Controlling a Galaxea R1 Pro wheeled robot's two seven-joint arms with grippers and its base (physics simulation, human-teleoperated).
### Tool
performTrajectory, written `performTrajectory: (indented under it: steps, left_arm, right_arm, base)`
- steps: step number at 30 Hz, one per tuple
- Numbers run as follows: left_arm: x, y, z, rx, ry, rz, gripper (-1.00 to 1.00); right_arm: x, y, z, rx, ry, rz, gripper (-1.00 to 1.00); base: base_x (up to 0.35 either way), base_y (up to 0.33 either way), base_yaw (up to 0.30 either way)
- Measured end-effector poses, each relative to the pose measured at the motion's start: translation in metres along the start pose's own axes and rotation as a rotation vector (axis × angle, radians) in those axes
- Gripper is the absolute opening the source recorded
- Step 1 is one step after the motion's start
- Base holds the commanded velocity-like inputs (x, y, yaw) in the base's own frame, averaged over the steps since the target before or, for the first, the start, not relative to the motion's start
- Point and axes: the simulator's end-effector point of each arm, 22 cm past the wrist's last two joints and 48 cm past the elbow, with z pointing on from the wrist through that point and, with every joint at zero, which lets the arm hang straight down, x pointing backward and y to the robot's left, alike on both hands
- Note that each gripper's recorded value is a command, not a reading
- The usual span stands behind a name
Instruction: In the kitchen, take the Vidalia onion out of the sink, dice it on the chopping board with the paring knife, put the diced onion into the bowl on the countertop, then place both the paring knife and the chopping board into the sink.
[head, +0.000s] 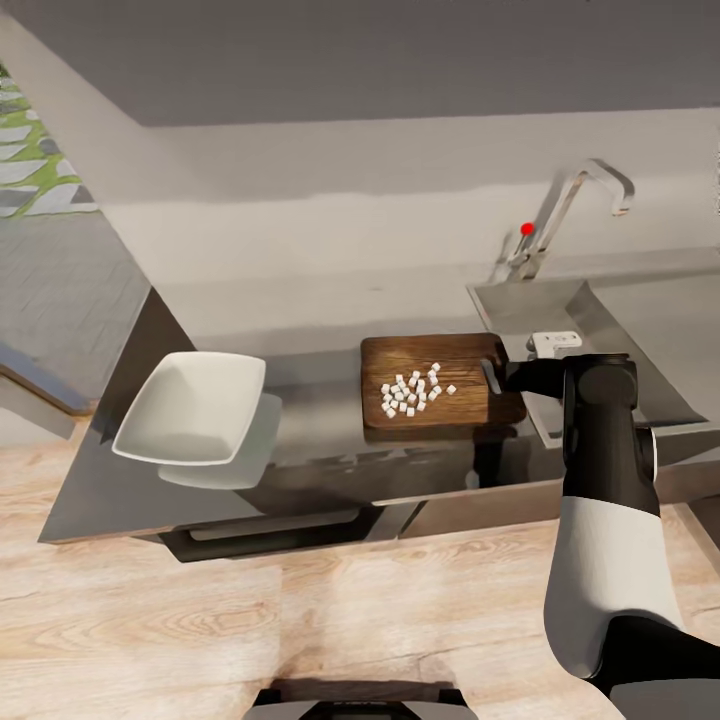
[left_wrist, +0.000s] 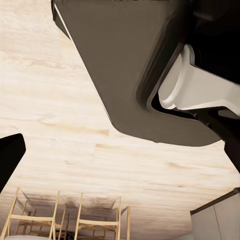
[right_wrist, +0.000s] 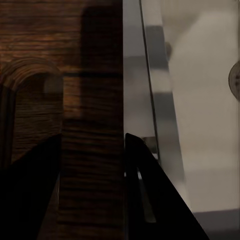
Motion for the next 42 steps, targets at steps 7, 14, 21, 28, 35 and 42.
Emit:
performTrajectory:
  steps: [7, 14, 21, 28, 35, 42]
  left_arm:
    - [-0.0027, -0.0006, -0.0012, 0.002, -0.009, 0.001, 1.00]
    - [-0.0031, -0.0008, -0.0013, 0.002, -0.009, 0.001, 1.00]
    - [-0.0032, -0.0009, -0.0013, 0.002, -0.008, 0.001, 1.00]
    - [-0.0052, -0.0015, -0.0021, 0.004, -0.014, 0.001, 1.00]
    - [-0.0056, -0.0016, -0.0023, 0.004, -0.015, 0.001, 1.00]
    - [-0.0057, -0.0016, -0.0023, 0.004, -0.015, 0.001, 1.00]
  right_arm:
    - [-0.0039, -0.0018, -0.0052, 0.008, -0.009, -0.005, -1.00]
    - [-0.0042, -0.0003, -0.0046, 0.001, -0.009, -0.001, -1.00]
    - [-0.0043, -0.0001, -0.0046, 0.000, -0.009, 0.000, -1.00]
    - [-0.0071, -0.0003, -0.0076, 0.001, -0.014, 0.000, -1.00]
    - [-0.0076, -0.0003, -0.0082, 0.001, -0.016, 0.000, -1.00]
    - [-0.0077, -0.0005, -0.0083, 0.002, -0.016, -0.001, -1.00]
  base:
    - [0.032, 0.099, 0.000]
    - [0.087, 0.266, 0.000]
    - [0.016, 0.051, 0.000]
    - [0.000, 0.001, 0.000]
    - [0.000, 0.000, 0.000]
    - [0.000, 0.000, 0.000]
